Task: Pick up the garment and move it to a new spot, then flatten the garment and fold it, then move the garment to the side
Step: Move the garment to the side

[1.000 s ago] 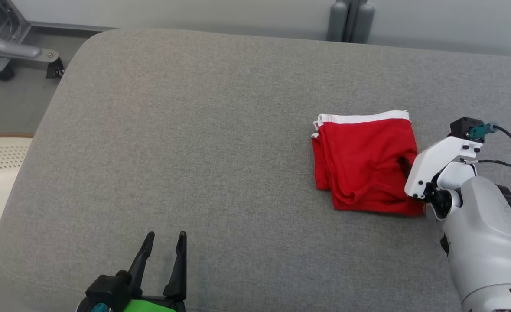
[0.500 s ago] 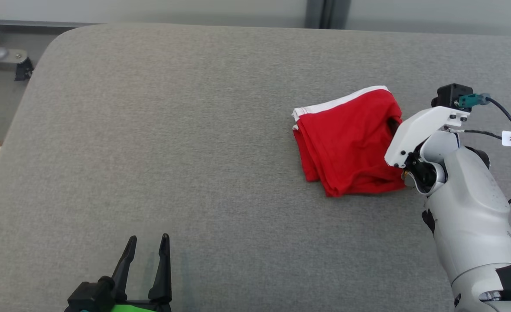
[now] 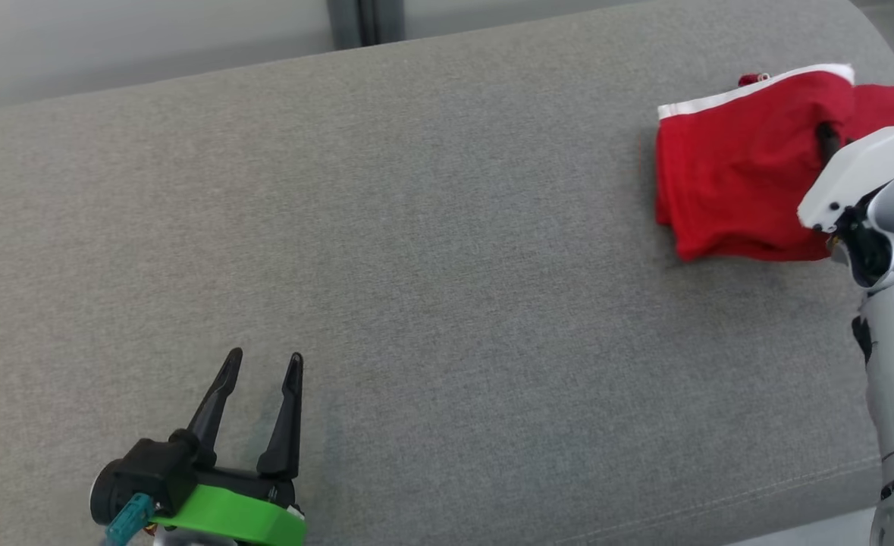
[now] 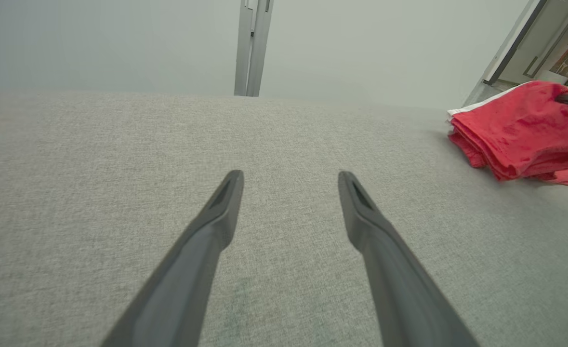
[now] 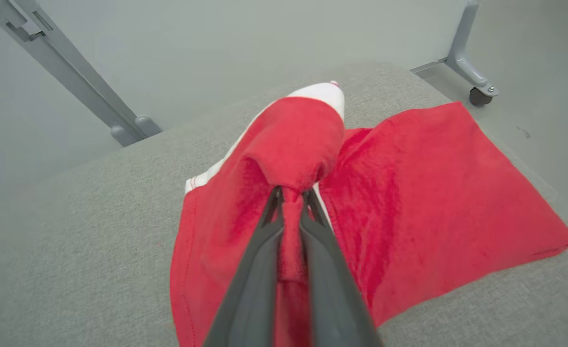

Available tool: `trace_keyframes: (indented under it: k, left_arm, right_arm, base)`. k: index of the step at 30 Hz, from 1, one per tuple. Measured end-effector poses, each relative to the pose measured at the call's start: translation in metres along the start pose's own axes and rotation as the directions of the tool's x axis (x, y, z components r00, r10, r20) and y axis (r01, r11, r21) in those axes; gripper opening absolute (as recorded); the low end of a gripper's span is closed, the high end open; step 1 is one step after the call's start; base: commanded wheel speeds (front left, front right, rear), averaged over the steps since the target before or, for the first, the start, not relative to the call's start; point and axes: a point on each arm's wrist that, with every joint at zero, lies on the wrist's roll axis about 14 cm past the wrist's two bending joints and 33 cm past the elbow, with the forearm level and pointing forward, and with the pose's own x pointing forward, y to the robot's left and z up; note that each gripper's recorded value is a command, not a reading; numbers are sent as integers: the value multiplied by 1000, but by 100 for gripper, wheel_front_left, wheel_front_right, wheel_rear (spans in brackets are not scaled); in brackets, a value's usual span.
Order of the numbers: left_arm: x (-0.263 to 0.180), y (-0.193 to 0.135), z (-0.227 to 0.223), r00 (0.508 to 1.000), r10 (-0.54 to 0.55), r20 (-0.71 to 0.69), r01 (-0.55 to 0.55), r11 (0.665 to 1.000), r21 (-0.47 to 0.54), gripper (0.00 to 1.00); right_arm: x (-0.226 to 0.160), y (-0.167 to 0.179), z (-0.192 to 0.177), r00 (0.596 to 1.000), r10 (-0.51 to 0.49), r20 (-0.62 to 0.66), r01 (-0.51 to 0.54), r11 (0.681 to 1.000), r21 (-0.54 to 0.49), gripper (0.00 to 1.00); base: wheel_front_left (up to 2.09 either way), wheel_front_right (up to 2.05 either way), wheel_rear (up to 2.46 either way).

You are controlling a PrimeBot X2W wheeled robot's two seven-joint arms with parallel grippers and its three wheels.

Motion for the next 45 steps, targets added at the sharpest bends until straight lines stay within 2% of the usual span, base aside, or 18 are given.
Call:
trace_keyframes:
  k: [2, 7, 15, 16, 20, 24, 29, 33, 35, 39, 42, 45]
  left_arm:
    - [6, -1, -8, 999, -19, -25, 19, 1000, 2, 100]
    - [10, 6, -26, 997, -15, -76, 15, 1000, -11, 100]
    - [1, 29, -40, 992, 47, -120, -49, 999, -13, 100]
    - [1, 30, -40, 991, 51, -122, -53, 998, -13, 100]
    - [-1, 34, -41, 990, 61, -124, -62, 998, -10, 100]
    - [-1, 33, -34, 992, 64, -105, -65, 998, -7, 100]
    - [-7, 29, -23, 994, 84, -67, -86, 996, -21, 100]
    - [-18, 29, -12, 992, 120, -31, -121, 992, -33, 100]
    - [-29, 31, -7, 989, 147, -16, -148, 988, -33, 100]
    - [-55, 38, -1, 978, 209, 3, -209, 978, -20, 100]
    - [-77, 48, 2, 965, 262, 17, -262, 965, -1, 100]
    - [-97, 57, 7, 949, 312, 39, -312, 950, 14, 100]
  right_arm:
    - [2, -15, 10, 999, -42, 21, 42, 999, -9, 0]
    - [14, -28, 32, 994, -91, 55, 92, 996, -21, 0]
    - [30, -49, 24, 984, -177, -14, 175, 980, -94, 0]
    - [30, -54, 26, 981, -192, -8, 189, 976, -111, 98]
    - [25, -70, 35, 968, -249, 39, 252, 947, -198, 100]
    - [16, -67, 51, 963, -239, 126, 267, 914, -305, 100]
    - [4, -28, 69, 963, -102, 249, 188, 918, -349, 100]
    - [-15, 6, 71, 945, 31, 325, 95, 926, -364, 100]
    - [-30, 25, 62, 932, 110, 346, 31, 925, -378, 100]
    - [-61, 44, 41, 903, 208, 376, -51, 921, -387, 100]
    - [-84, 55, 17, 884, 255, 392, -116, 931, -345, 100]
    - [-103, 66, -10, 868, 301, 394, -169, 927, -335, 100]
  base:
    - [0, 0, 0]
    - [0, 0, 0]
    - [0, 0, 0]
    - [0, 0, 0]
    - [0, 0, 0]
    - [0, 0, 0]
    - [0, 0, 0]
    - [0, 0, 0]
    - [0, 0, 0]
    - [0, 0, 0]
    - [0, 0, 0]
    - [0, 0, 0]
